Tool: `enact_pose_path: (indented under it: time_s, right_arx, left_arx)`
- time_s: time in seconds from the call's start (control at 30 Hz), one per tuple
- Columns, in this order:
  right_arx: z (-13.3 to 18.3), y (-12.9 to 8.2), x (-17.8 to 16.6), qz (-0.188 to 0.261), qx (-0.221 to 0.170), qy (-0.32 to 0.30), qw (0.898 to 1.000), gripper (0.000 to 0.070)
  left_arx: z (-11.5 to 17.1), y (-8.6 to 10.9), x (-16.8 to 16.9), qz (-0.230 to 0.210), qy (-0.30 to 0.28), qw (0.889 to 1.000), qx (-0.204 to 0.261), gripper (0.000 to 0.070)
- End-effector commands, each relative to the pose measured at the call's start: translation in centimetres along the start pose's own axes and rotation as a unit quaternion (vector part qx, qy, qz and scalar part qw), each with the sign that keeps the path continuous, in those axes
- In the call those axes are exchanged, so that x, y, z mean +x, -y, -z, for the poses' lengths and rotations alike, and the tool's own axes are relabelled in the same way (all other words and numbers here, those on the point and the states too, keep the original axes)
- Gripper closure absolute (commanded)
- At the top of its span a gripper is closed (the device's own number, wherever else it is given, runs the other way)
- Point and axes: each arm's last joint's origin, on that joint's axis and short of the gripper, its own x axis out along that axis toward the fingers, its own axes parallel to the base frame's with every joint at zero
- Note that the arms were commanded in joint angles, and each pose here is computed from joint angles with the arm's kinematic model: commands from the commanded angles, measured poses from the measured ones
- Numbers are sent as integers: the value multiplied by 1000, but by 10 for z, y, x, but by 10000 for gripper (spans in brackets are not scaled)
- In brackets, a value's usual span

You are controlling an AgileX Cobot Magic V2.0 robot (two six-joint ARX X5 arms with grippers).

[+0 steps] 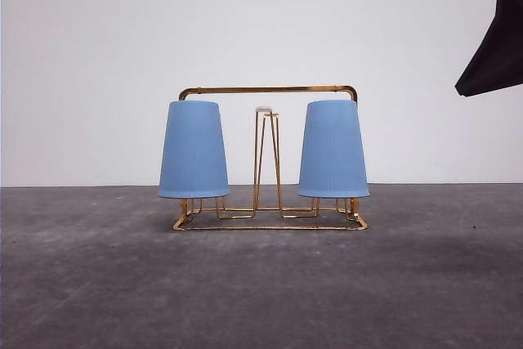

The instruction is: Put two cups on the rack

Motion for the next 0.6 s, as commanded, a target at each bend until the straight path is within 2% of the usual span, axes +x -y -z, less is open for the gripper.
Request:
enact_pose_path:
  time_s: [0.0,0.13,0.23,0.4,0.57]
  right_arx:
    - [-4,-2,-1,-4,-7,9,1000,681]
    - [-5,-1,-1,-3,-7,9,1000,681]
    - [-5,-2,-1,-3,-8,10,1000,681]
    - [-5,-2,-1,-3,-8,11,1000,681]
    - [-5,-2,-1,-4,-8,11,1000,682]
  left_arx:
    - [-5,1,-2,1,11,1000,8,700]
    - [-3,0,-4,-1,19,1000,10,700]
    - [7,-5,-6,-16,63,998,14,700]
    - [43,-18,3,-60,180,982,12,700]
    - [76,-28,15,-96,213,972,4,700]
